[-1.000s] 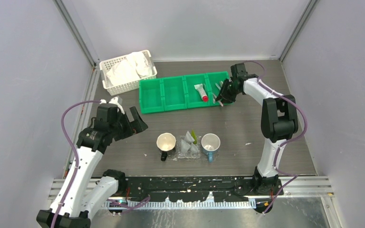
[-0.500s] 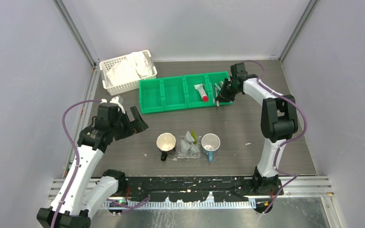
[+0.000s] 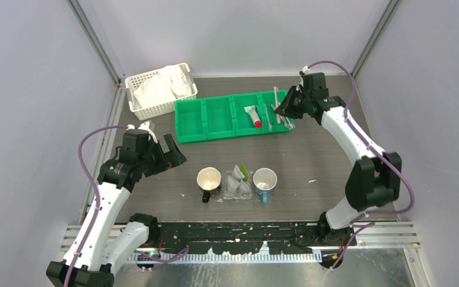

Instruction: Prepare toiletry sets of a toothbrush and toothpaste on the tray

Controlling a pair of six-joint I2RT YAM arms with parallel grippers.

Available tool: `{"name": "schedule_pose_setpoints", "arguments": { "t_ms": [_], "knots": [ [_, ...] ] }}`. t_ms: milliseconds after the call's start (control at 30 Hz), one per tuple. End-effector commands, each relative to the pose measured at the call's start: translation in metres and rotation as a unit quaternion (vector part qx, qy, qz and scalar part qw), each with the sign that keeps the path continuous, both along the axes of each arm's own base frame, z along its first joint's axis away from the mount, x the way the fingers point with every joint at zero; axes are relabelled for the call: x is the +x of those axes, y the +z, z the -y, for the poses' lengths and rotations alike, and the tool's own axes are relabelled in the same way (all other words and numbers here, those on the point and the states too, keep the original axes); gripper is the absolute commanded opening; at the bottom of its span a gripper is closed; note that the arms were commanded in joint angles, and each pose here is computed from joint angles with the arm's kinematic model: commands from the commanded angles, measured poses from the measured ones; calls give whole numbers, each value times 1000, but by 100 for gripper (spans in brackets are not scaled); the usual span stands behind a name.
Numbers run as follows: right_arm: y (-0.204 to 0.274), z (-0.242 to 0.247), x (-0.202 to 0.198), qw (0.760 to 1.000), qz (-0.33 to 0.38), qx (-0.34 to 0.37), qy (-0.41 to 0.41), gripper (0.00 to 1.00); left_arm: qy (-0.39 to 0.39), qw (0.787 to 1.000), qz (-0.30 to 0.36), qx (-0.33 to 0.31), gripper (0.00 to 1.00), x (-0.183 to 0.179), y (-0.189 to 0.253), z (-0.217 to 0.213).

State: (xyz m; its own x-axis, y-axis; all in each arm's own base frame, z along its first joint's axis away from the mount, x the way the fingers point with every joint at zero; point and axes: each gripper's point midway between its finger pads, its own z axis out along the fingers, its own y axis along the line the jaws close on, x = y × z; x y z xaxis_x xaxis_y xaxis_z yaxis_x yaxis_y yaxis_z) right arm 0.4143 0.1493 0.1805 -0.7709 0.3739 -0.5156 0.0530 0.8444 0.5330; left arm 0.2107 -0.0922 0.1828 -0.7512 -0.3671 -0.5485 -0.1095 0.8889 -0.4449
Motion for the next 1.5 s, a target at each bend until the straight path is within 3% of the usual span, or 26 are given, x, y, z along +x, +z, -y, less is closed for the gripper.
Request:
{"name": "schedule_pose_setpoints", "arguments": {
  "t_ms": [0, 133, 333, 567, 700, 933, 1467],
  "knots": [
    [51, -13, -28, 993, 107, -10, 40, 1, -2, 999, 33, -14, 100, 13, 19, 4],
    [79, -53, -87, 972, 189, -34, 132, 1, -14, 998, 42, -42, 100, 19, 31, 15],
    [101, -124, -175, 930, 262, -8, 259, 1, -34, 991, 62, -115, 100, 27, 53, 40],
    [105, -198, -226, 899, 301, 1, 317, 1, -62, 971, 85, -213, 100, 22, 86, 66],
    [102, -246, -240, 889, 300, 3, 346, 1, -65, 965, 97, -234, 94, 12, 95, 67],
    [87, -292, -260, 875, 298, -6, 380, 1, -53, 974, 95, -200, 94, -3, 88, 55],
    [42, -256, -221, 893, 314, -135, 293, 1, -34, 981, 76, -175, 94, -5, 63, 46]
  ]
}}
